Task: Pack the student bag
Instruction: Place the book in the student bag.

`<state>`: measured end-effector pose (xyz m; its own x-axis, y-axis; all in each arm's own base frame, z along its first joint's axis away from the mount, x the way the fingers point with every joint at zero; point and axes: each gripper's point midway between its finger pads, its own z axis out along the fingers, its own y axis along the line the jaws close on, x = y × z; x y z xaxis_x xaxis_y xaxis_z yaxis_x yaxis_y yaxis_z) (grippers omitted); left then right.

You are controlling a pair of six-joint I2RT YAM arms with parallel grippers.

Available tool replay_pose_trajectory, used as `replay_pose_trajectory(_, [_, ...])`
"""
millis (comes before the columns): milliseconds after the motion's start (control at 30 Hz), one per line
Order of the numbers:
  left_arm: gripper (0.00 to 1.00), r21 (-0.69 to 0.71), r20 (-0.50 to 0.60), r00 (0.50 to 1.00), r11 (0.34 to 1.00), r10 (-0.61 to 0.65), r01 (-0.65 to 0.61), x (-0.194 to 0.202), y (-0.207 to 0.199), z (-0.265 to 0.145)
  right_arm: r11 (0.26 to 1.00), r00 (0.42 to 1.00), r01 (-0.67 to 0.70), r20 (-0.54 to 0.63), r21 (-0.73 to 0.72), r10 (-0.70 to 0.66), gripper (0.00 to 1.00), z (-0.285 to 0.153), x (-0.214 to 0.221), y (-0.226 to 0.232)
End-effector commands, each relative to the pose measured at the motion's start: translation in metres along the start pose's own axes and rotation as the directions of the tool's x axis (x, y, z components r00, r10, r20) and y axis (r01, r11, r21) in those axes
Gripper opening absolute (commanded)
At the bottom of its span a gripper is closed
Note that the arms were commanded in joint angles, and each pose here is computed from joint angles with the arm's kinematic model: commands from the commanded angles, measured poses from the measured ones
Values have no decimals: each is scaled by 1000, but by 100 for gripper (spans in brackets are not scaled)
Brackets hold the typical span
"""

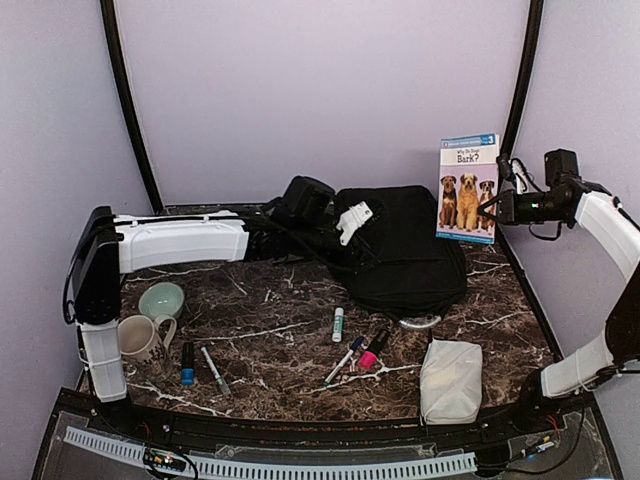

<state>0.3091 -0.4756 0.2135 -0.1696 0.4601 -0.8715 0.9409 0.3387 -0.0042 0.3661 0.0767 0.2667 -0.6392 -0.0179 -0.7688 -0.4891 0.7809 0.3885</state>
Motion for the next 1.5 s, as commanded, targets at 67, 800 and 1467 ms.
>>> replay_pose_trajectory(67, [49,0,-107,985,991,136,-137,14,-11,45,999,999,40,30,-18,-39,0,-8,9,6])
replay_pose_trajectory(800, [56,54,-157,958,971,238,-232,75,-16,128,999,1000,3,3,-46,-3,0,-6,18,9])
replay_pose_trajectory(1467, [0,-164,144,970,971,196,-172,-46,9,100,980,979,152,-116,-127,-167,0,-51,42,62])
